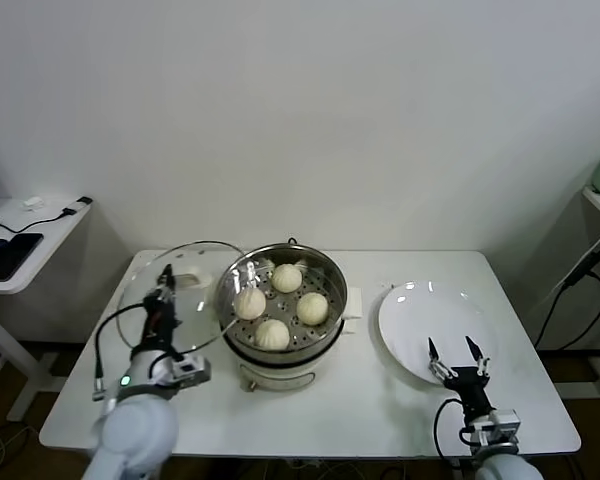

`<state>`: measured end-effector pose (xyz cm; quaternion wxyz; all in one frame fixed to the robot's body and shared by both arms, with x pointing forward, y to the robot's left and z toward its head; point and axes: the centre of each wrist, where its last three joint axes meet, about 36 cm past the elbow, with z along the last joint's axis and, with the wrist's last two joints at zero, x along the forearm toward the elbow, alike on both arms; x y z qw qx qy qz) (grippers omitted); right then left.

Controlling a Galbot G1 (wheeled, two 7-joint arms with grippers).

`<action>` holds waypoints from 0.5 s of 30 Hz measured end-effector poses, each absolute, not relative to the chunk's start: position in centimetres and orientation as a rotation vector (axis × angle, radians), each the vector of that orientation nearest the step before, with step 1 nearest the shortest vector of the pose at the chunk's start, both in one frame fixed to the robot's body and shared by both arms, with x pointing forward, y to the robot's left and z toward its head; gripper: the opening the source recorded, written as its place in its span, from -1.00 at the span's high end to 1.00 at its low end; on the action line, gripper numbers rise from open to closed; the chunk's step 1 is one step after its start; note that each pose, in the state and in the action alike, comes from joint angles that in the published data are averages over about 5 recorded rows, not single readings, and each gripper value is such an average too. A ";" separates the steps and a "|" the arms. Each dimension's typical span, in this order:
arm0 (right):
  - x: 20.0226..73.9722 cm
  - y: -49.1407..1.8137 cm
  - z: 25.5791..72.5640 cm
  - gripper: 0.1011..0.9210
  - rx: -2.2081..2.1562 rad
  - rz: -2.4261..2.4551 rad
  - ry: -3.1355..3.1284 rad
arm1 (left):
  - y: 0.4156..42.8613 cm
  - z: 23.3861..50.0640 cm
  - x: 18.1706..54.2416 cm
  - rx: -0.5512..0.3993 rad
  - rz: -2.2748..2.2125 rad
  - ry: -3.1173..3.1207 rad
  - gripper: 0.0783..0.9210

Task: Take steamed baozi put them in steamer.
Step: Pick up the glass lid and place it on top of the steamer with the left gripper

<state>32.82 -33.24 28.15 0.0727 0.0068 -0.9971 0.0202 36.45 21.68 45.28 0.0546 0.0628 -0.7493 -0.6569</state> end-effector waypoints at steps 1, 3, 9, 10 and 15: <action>32.7 -33.3 28.1 -0.76 0.019 0.061 -2.995 | 20.8 45.3 36.6 0.184 -1.992 -2.282 0.88; 32.5 -33.4 28.1 -0.76 0.017 0.062 -2.996 | 19.0 45.2 36.9 0.170 -1.985 -2.294 0.88; 31.9 -34.0 28.0 -0.76 0.001 0.062 -2.995 | 14.5 45.1 37.7 0.139 -1.975 -2.325 0.88; 31.8 -34.1 27.9 -0.76 -0.001 0.062 -2.994 | 13.8 45.1 37.8 0.135 -1.976 -2.329 0.88; 31.5 -34.4 27.9 -0.76 -0.010 0.063 -2.995 | 10.7 45.0 38.4 0.116 -1.980 -2.345 0.88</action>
